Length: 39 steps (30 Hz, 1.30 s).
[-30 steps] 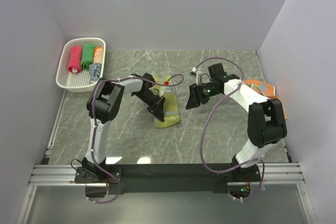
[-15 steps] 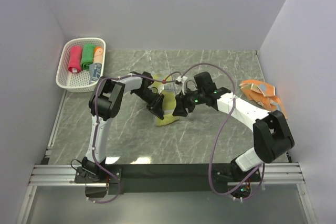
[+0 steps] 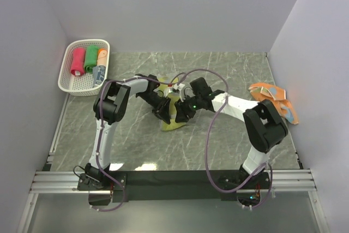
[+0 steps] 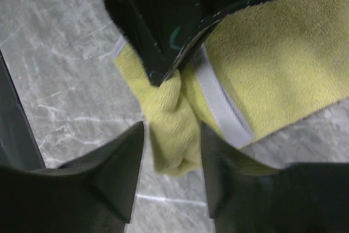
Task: Roll the towels
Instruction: Roll the towel
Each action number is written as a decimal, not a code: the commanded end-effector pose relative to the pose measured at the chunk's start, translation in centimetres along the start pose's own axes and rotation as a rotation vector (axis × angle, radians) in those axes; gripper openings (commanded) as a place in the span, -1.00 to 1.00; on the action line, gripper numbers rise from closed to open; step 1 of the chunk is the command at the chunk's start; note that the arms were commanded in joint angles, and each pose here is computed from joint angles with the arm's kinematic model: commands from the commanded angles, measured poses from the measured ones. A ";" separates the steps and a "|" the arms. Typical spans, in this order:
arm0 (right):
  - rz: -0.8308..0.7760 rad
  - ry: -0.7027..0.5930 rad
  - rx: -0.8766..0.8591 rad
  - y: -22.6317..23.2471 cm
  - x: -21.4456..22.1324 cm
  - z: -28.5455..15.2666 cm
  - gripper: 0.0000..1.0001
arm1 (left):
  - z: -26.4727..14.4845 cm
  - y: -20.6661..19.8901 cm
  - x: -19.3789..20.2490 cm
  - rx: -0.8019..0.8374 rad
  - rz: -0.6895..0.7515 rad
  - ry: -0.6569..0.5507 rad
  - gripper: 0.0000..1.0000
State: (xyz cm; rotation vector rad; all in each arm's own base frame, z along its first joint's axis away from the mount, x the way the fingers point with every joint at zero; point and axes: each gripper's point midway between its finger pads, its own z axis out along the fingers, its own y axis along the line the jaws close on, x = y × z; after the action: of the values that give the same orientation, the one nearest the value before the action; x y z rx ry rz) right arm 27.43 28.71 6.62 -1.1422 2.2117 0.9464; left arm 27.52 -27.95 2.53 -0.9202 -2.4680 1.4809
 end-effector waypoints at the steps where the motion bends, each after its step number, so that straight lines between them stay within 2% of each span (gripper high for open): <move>1: 0.019 0.003 -0.020 -0.1 -1.0 0.9 -0.02 | 0.0 2.2 -0.7 -0.070 0.057 -0.003 -0.39; 3: 0.041 0.013 -0.028 -0.2 -0.9 1.2 -0.30 | -0.4 2.2 -0.8 -0.070 0.047 -0.019 -0.38; 8: 0.094 0.023 -0.047 -0.2 0.1 1.3 -0.58 | -1.4 2.3 -1.2 -0.064 0.018 -0.069 -0.33; 12: 0.121 0.025 -0.069 0.0 0.0 1.6 -0.98 | -2.2 2.2 -1.5 -0.063 0.019 -0.089 -0.24; 18: 0.260 0.035 -0.141 0.0 0.0 2.0 -1.00 | -5.6 -0.3 -2.0 -0.056 0.082 -0.220 0.01; 25: 0.441 0.090 -0.263 0.2 0.1 3.4 -1.00 | -9.1 -1.7 -0.9 -0.129 0.119 -0.345 0.09; 28: 0.502 0.121 -0.302 0.2 0.0 4.1 -1.00 | -10.7 -2.3 -0.4 -0.231 0.211 -0.402 0.10; 29: 0.517 0.125 -0.316 0.3 -0.1 4.2 -1.00 | -11.7 -3.5 -1.0 -0.285 0.310 -0.444 0.11; 31: 0.571 0.121 -0.338 0.1 -0.1 4.3 -1.00 | -11.8 -2.3 -0.1 -0.424 0.362 -0.437 0.12; 32: 0.591 0.122 -0.347 0.1 0.1 4.4 -1.00 | -11.6 -3.6 -0.1 -0.471 0.483 -0.422 0.12; 33: 0.627 0.123 -0.355 0.0 0.3 4.5 -1.00 | -11.6 -2.1 0.4 -0.580 0.517 -0.404 0.12; 35: 0.668 0.123 -0.379 -0.1 0.5 4.4 -1.00 | -10.7 -3.4 0.3 -0.661 0.693 -0.382 0.12; 36: 0.691 0.131 -0.383 -0.2 0.8 4.6 -1.00 | -10.6 -2.2 0.6 -0.747 0.734 -0.374 0.13; 38: 0.718 0.130 -0.393 -0.5 1.0 4.5 -1.00 | -9.2 -3.3 0.6 -0.797 0.906 -0.338 0.13; 39: 0.740 0.132 -0.398 -0.6 1.2 4.6 -1.00 | -8.2 -2.7 1.5 -0.809 0.937 -0.299 0.13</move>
State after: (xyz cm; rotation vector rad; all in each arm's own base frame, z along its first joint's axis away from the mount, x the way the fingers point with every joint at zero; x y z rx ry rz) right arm 27.59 31.44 2.67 -0.5957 2.6664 1.6310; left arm 26.21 -22.21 9.30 -1.9548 -3.0855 1.0730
